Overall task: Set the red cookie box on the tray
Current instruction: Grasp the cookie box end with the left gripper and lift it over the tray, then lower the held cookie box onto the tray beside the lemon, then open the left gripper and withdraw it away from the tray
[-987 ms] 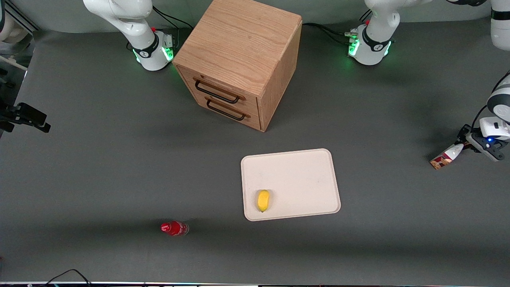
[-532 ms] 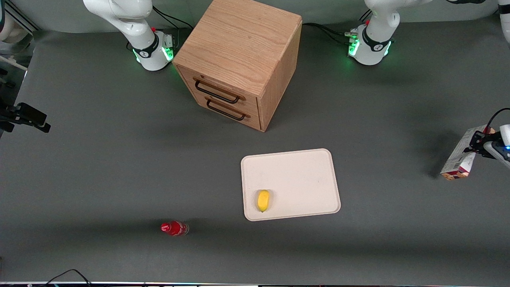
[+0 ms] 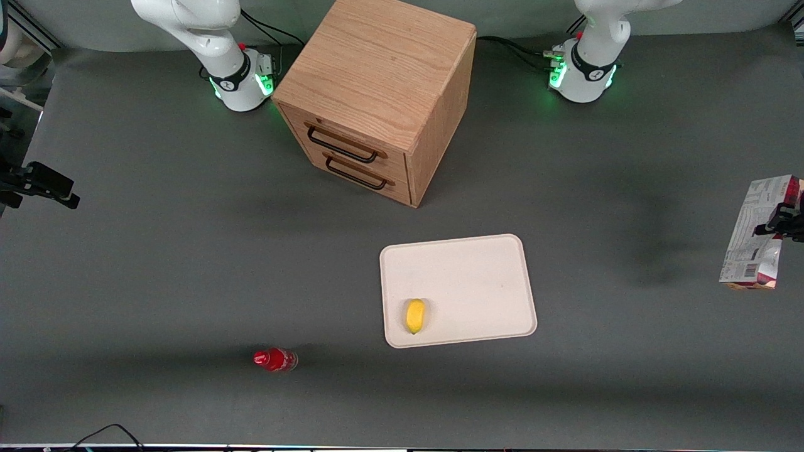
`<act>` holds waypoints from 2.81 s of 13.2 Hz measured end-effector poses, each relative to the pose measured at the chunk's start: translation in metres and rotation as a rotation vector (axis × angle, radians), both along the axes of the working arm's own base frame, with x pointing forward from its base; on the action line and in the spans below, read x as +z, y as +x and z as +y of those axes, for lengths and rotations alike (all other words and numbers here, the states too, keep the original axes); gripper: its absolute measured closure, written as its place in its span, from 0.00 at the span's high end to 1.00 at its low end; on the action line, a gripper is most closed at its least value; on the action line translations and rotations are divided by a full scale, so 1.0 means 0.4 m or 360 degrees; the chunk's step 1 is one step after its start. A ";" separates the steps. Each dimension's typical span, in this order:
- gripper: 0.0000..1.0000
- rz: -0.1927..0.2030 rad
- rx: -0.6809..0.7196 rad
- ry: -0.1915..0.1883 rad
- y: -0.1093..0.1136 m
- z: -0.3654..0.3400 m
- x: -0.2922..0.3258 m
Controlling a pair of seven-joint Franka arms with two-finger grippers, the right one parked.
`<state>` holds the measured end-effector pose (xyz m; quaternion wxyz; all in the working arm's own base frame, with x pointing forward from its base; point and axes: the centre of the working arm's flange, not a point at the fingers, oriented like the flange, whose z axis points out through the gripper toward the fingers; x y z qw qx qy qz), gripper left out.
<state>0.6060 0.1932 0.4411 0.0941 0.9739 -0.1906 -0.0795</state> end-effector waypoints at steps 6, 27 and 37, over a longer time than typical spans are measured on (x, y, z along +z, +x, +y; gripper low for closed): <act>0.04 0.0109 0.0473 0.0211 -0.018 -0.474 0.197; 0.09 -0.0187 0.0866 0.0161 0.086 -1.103 -0.445; 1.00 -0.0057 0.0938 0.0349 0.076 -1.000 -0.174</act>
